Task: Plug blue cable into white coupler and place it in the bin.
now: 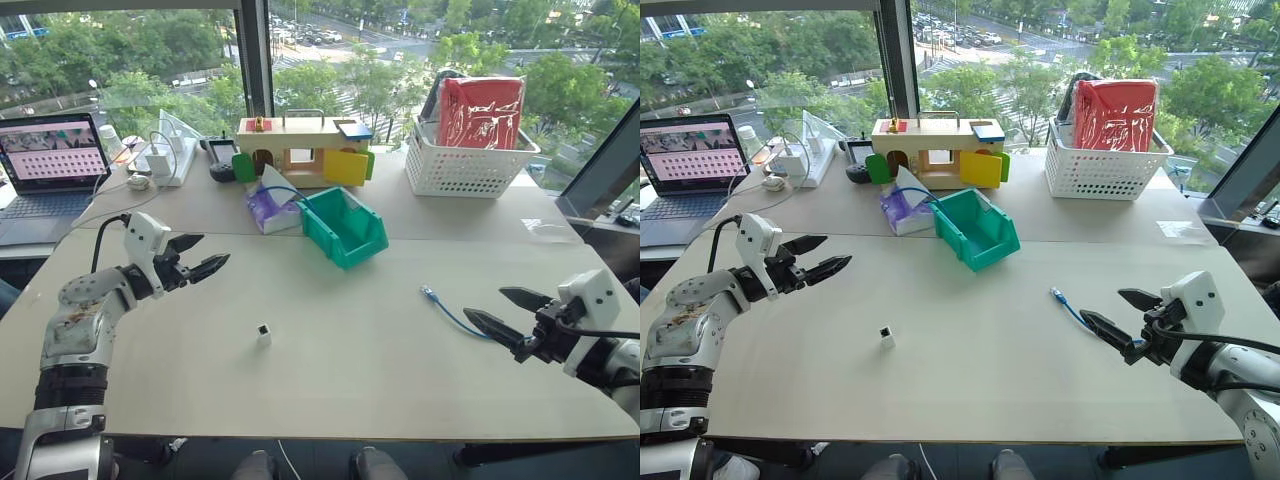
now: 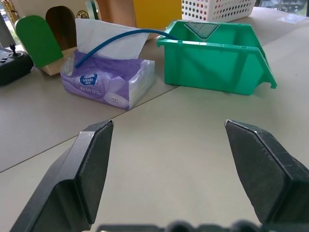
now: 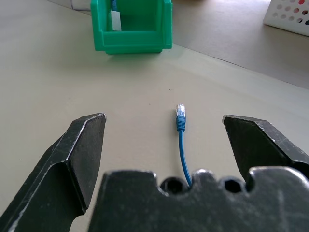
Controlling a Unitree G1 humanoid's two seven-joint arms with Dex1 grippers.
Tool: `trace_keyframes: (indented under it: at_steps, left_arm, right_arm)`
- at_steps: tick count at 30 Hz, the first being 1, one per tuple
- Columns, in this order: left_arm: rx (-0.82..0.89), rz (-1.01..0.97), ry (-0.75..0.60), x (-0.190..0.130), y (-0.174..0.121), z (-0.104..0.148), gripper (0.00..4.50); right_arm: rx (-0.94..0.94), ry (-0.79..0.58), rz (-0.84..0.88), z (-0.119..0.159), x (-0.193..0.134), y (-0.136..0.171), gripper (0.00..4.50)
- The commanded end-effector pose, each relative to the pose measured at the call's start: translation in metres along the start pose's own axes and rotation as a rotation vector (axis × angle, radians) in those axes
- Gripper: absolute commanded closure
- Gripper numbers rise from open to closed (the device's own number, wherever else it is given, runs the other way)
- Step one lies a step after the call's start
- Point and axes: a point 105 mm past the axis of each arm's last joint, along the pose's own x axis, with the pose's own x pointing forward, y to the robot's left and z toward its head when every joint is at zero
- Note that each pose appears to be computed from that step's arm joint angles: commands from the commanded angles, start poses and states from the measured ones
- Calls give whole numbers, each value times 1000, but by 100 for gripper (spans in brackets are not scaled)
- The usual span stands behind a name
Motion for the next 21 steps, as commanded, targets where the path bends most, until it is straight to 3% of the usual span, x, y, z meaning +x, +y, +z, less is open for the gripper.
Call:
trace_keyframes:
  at_steps: [1, 5, 8, 13, 21]
  left_arm:
    - [20, -48, -84, -4, 0, 24, 53]
    - [-85, -368, -74, -11, -42, 49, 53]
    - [-105, -466, -70, -14, -58, 63, 53]
    - [-138, -518, -36, -20, -74, 62, 53]
    - [-132, -532, -16, -27, -84, 60, 53]
  right_arm:
    - [-41, -36, -3, 14, -4, 0, 2]
    - [-50, 60, 63, 7, 11, 11, 2]
    - [-73, 141, 61, -5, 28, 8, 2]
    - [-87, 236, 66, -24, 53, 0, 2]
    - [-77, 239, -15, -29, 98, -29, 2]
